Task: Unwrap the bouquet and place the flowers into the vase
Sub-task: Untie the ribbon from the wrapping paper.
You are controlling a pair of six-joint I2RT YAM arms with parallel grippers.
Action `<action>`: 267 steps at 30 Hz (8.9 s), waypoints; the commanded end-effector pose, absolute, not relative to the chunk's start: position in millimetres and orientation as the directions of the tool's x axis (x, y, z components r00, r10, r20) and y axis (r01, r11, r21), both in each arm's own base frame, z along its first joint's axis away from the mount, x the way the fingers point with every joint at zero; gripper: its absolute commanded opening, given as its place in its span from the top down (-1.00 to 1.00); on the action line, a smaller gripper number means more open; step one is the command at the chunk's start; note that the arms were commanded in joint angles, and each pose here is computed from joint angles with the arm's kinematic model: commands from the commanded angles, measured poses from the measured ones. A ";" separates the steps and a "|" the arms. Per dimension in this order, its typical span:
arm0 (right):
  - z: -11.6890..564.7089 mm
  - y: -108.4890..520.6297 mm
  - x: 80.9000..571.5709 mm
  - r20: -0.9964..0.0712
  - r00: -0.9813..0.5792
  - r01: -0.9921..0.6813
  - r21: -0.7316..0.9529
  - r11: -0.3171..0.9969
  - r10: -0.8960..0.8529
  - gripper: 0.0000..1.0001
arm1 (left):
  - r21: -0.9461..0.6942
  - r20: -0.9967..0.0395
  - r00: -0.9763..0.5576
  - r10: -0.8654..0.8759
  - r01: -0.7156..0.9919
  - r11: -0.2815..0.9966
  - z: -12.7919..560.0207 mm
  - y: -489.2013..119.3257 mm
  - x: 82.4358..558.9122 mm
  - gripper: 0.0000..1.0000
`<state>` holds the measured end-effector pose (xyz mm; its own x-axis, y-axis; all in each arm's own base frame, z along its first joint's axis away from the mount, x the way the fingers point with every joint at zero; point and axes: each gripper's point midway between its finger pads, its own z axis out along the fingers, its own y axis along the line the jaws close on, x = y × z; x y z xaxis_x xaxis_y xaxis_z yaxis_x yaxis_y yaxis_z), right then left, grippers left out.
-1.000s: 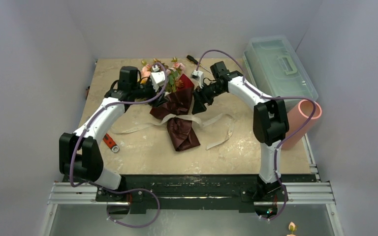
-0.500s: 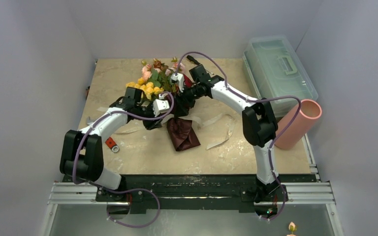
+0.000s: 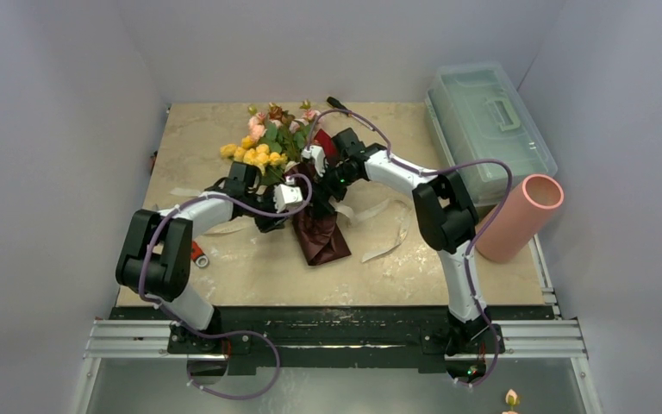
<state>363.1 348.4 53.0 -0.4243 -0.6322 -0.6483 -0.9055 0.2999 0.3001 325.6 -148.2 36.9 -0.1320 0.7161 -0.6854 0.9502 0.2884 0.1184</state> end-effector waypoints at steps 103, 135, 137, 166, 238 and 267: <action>111.7 276.5 329.9 -0.590 -0.570 -0.796 0.569 0.206 -0.572 -0.55 | 0.272 -0.821 0.141 0.554 0.949 0.161 117.1 -253.5 332.3 -0.99; 46.3 262.3 273.1 -0.536 -0.466 -0.765 0.643 0.016 -0.704 -0.69 | 0.143 -0.797 0.023 0.604 0.978 0.152 47.1 -268.2 354.4 -1.00; 43.5 259.2 274.1 -0.538 -0.449 -0.779 0.626 0.018 -0.714 -0.65 | 0.145 -0.796 0.027 0.605 0.978 0.148 46.9 -268.0 354.1 -1.00; 32.8 216.3 311.9 -0.521 -0.399 -0.900 0.381 0.213 -0.755 1.00 | 0.175 -0.757 0.094 0.646 0.983 0.062 40.4 -254.6 342.5 -1.00; 241.0 262.3 347.5 -0.747 -0.611 -0.789 0.602 0.121 -0.261 1.00 | 0.189 -0.659 0.176 0.731 0.980 -0.065 12.3 -219.4 319.3 -1.00; 166.0 223.6 398.5 -0.703 -0.631 -0.749 0.443 0.492 -0.328 1.00 | 0.227 -0.763 0.134 0.633 0.971 0.068 65.6 -242.1 357.4 -1.00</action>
